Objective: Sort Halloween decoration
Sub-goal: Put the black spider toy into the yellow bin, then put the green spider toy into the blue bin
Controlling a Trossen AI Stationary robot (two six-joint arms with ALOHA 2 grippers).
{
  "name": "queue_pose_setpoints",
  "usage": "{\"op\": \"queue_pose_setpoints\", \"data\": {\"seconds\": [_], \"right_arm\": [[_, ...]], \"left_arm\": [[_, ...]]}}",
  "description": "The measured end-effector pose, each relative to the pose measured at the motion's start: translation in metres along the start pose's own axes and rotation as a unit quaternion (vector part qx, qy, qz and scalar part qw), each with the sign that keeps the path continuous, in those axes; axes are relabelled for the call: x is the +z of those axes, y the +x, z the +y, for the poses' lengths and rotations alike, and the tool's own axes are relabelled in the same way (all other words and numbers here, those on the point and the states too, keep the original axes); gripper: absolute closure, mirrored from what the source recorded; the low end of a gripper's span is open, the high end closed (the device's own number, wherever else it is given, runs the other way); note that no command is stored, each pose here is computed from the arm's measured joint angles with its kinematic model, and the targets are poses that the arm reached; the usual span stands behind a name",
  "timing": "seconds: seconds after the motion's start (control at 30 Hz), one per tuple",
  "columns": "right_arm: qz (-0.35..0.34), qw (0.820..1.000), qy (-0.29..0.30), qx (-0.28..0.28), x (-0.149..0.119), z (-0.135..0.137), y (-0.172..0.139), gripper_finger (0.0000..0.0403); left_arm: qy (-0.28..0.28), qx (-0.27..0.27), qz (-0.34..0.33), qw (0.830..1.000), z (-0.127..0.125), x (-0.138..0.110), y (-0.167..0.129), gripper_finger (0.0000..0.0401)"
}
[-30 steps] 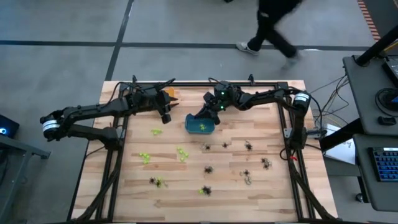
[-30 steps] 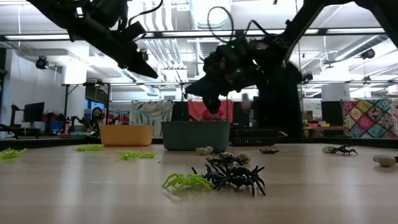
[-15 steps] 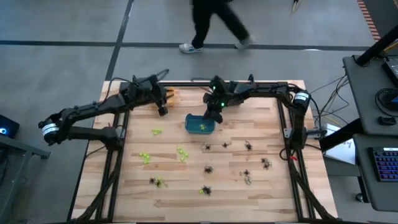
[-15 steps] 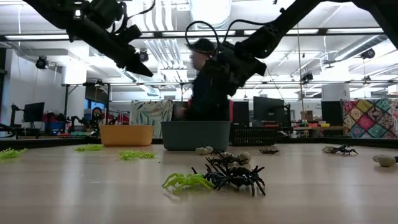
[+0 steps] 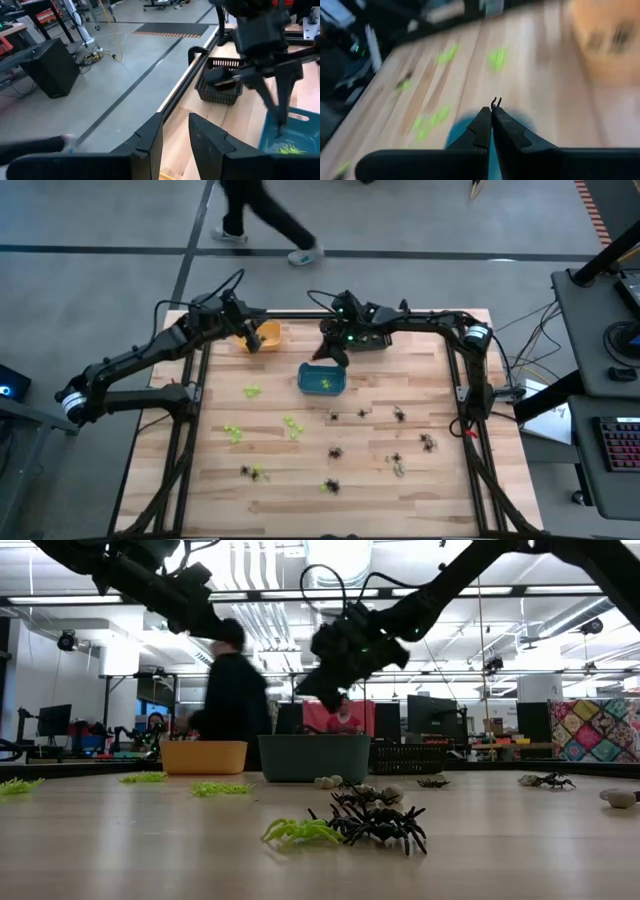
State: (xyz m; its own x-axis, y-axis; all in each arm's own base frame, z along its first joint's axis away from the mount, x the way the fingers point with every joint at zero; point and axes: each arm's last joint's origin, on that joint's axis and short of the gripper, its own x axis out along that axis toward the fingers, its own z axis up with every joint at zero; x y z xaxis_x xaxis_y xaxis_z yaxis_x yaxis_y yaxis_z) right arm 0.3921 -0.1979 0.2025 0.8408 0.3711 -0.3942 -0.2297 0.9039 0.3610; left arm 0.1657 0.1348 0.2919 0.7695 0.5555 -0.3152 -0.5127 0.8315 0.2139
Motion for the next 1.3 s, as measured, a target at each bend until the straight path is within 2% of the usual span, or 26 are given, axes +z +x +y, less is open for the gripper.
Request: {"op": "queue_pose_setpoints", "data": {"seconds": [0.1, 0.27, 0.43, 0.7, 0.83, 1.13, 1.3], "right_arm": [[-0.061, 0.997, -0.020, -0.031, 0.010, -0.013, 0.011, 0.0394], [-0.118, 0.991, -0.001, -0.065, 0.023, -0.041, 0.032, 0.0394], [-0.132, 0.987, 0.009, -0.095, 0.029, -0.063, 0.053, 0.0394], [-0.130, 0.986, 0.026, -0.103, 0.030, -0.087, 0.075, 0.0394], [-0.115, 0.987, 0.038, -0.103, 0.029, -0.093, 0.084, 0.0380], [-0.104, 0.987, 0.059, -0.111, 0.028, -0.092, 0.085, 0.0307], [-0.072, 0.994, 0.067, -0.044, 0.039, -0.082, 0.072, 0.0297]], "left_arm": [[-0.018, 0.003, -0.001, 1.000, 0.000, 0.000, 0.000, 0.0324], [-0.061, 0.061, -0.005, 0.996, 0.004, 0.004, -0.007, 0.0324], [-0.086, 0.071, -0.025, 0.993, 0.005, 0.009, -0.019, 0.0324], [-0.132, 0.052, -0.036, 0.989, 0.002, 0.009, -0.038, 0.0323], [-0.142, 0.021, -0.043, 0.989, -0.001, 0.008, -0.042, 0.0323], [-0.151, -0.006, -0.036, 0.988, -0.009, 0.002, -0.041, 0.0323], [-0.151, -0.027, -0.007, 0.988, -0.016, -0.002, -0.039, 0.0323]]}}
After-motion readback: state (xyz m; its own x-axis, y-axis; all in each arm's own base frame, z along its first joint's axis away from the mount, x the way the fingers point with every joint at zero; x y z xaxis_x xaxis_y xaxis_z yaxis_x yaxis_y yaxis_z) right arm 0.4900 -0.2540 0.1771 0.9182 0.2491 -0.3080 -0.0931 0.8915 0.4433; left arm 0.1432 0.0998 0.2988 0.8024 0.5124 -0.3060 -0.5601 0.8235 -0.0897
